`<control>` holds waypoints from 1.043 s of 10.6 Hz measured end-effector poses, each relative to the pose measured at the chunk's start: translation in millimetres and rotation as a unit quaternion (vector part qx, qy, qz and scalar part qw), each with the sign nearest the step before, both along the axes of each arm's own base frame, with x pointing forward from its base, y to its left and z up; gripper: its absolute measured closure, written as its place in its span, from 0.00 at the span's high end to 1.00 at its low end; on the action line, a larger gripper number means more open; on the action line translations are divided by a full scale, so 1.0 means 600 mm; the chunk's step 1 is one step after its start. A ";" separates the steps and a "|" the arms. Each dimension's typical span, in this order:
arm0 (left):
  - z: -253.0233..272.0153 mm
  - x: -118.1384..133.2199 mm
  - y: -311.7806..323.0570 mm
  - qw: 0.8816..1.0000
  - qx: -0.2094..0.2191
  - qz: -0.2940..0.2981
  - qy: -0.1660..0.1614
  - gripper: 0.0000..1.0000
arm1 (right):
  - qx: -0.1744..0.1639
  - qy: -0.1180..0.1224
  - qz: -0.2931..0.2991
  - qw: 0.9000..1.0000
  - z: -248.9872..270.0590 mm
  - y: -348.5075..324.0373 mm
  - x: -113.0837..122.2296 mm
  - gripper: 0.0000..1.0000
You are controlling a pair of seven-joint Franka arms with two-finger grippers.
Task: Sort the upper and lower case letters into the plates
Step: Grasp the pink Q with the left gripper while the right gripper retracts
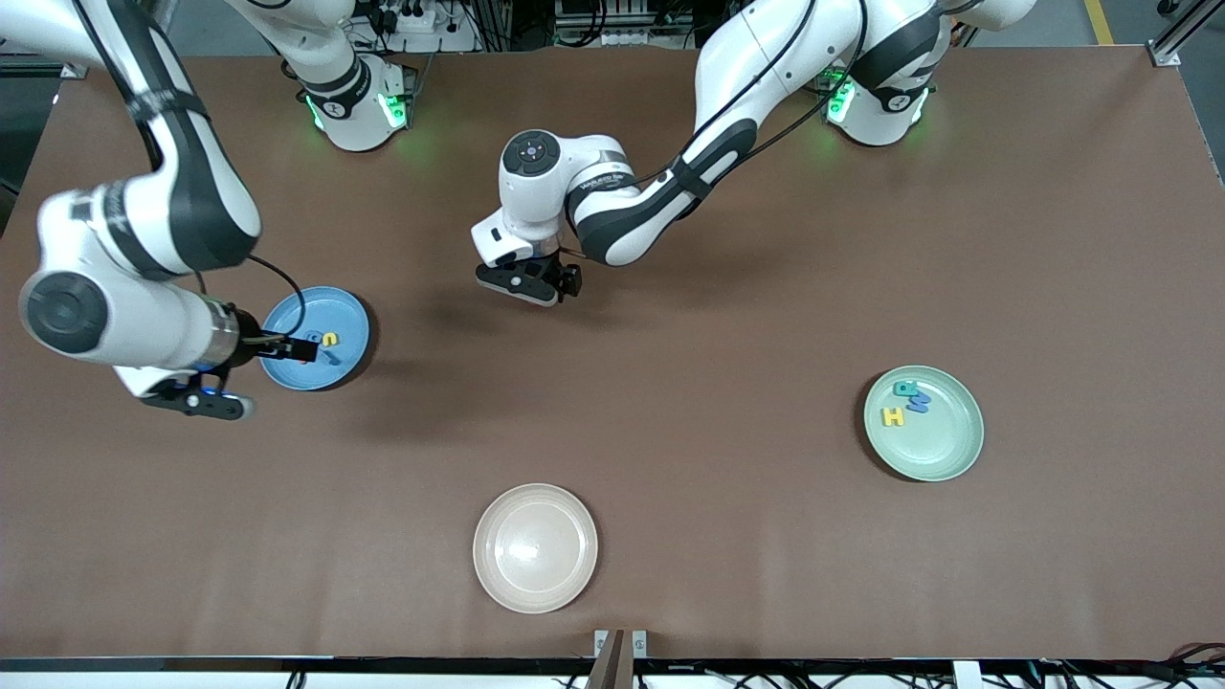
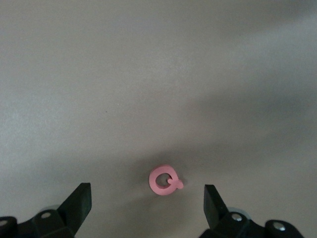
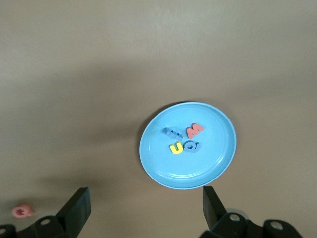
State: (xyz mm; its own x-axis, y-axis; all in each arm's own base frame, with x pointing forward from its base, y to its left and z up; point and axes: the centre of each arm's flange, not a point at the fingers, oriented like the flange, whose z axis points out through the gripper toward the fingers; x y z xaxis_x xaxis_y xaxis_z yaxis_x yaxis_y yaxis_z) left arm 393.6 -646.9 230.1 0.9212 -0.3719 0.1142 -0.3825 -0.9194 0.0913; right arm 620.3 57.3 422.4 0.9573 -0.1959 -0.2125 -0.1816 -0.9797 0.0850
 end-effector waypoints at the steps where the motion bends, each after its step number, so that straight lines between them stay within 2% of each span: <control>1: -0.008 0.003 0.003 0.999 0.008 -0.045 -0.007 1.00 | -0.001 -0.007 -0.004 1.000 0.027 -0.007 0.006 1.00; 3: -0.021 0.011 0.008 0.989 0.016 -0.147 -0.022 1.00 | 0.002 -0.018 -0.014 1.000 0.054 -0.016 0.013 1.00; 5: -0.033 0.013 0.009 0.969 0.017 -0.245 -0.036 1.00 | 0.004 -0.029 -0.029 0.999 0.079 -0.022 0.011 1.00; 8: -0.044 0.008 0.007 0.943 0.023 -0.328 -0.044 0.98 | -0.004 -0.056 -0.028 0.998 0.136 -0.011 -0.003 1.00; 11: -0.068 -0.019 -0.004 0.922 0.024 -0.386 -0.037 0.95 | -0.014 -0.071 -0.017 0.997 0.187 -0.026 -0.015 1.00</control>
State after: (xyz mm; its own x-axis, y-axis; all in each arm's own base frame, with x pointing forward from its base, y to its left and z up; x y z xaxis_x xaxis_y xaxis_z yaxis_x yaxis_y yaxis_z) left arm 382.0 -649.3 189.3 0.3711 -0.9191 0.1329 -0.9275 -0.3738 0.0047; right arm 611.4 41.9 534.8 0.9698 -0.2334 -0.0701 -0.2276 -0.9702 0.0827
